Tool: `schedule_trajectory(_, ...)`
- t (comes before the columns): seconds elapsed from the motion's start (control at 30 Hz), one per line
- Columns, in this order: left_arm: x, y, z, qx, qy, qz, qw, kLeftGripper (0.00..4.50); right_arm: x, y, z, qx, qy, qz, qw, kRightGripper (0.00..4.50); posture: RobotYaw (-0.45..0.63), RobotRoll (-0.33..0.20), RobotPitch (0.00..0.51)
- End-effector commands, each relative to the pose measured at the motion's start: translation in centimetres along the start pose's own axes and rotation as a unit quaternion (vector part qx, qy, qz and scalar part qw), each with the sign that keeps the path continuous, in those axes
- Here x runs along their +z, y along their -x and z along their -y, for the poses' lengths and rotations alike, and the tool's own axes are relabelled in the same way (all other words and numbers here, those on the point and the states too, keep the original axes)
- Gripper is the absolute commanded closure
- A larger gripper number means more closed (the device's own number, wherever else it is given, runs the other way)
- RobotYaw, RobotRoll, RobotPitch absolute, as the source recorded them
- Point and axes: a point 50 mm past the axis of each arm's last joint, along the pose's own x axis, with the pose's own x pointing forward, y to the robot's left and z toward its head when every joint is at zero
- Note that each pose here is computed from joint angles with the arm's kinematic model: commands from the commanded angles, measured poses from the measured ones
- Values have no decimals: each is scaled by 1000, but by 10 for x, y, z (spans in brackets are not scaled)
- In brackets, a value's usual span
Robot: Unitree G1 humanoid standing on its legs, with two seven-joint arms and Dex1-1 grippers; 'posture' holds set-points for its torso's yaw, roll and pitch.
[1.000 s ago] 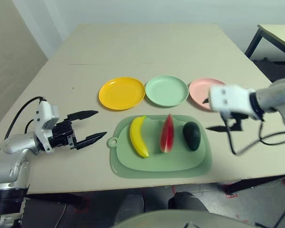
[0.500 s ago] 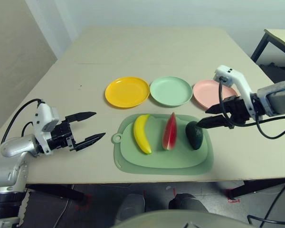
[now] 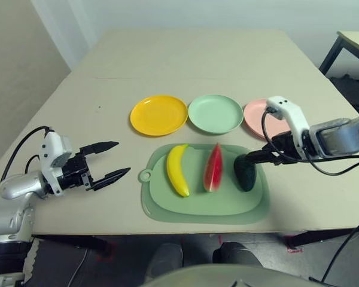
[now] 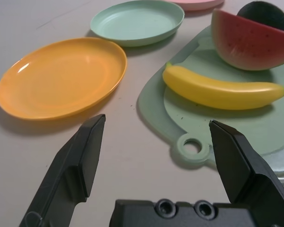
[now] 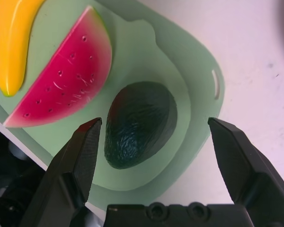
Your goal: Place the fruits into color-matched plates.
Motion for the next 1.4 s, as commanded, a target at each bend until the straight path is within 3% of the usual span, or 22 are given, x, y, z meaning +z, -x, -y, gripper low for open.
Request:
schedule_trajectory(0.03, -2, 4, -1, 7, -5, -4, 1000, 23, -4, -2, -4, 0, -16, 0, 1000, 0, 143, 0, 28)
schedule_trajectory(0.4, 1, 3, 2, -9, -7, -5, 1000, 23, -14, -13, -21, -2, -47, -7, 999, 0, 150, 0, 33)
schedule_trajectory(1.4, 11, 2, -4, -17, -11, -5, 1000, 23, -24, -27, -13, -30, -74, -32, 996, 0, 144, 0, 36)
